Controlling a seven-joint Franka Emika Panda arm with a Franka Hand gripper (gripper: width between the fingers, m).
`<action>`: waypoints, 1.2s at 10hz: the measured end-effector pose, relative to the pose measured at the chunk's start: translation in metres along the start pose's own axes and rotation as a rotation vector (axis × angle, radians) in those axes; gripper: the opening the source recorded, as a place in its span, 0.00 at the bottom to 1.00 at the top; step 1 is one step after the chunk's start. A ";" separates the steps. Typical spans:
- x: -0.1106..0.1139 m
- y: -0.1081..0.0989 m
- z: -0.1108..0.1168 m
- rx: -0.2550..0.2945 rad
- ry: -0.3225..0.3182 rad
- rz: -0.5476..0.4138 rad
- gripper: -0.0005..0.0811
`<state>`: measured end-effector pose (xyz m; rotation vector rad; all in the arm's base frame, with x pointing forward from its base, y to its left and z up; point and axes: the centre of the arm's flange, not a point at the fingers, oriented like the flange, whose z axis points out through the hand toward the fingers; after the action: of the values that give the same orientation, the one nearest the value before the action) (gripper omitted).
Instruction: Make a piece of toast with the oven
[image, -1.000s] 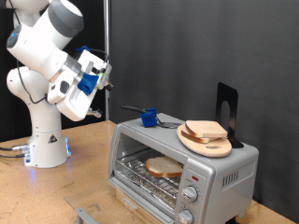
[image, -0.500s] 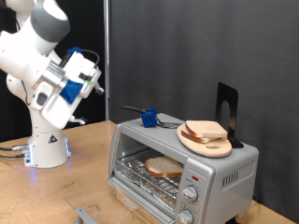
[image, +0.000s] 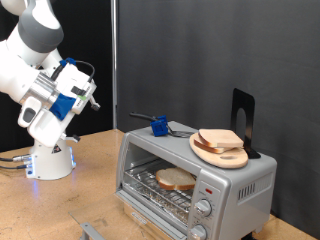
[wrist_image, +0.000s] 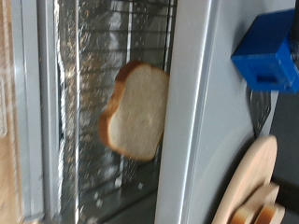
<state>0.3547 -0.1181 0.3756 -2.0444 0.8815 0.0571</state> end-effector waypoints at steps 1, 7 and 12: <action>0.001 0.010 0.002 -0.027 -0.012 0.007 0.99; 0.045 0.095 0.010 -0.068 0.125 0.019 0.99; 0.085 0.148 0.033 -0.047 0.155 0.043 0.99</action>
<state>0.3380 -0.1942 0.2204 -2.0953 1.0293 -0.0584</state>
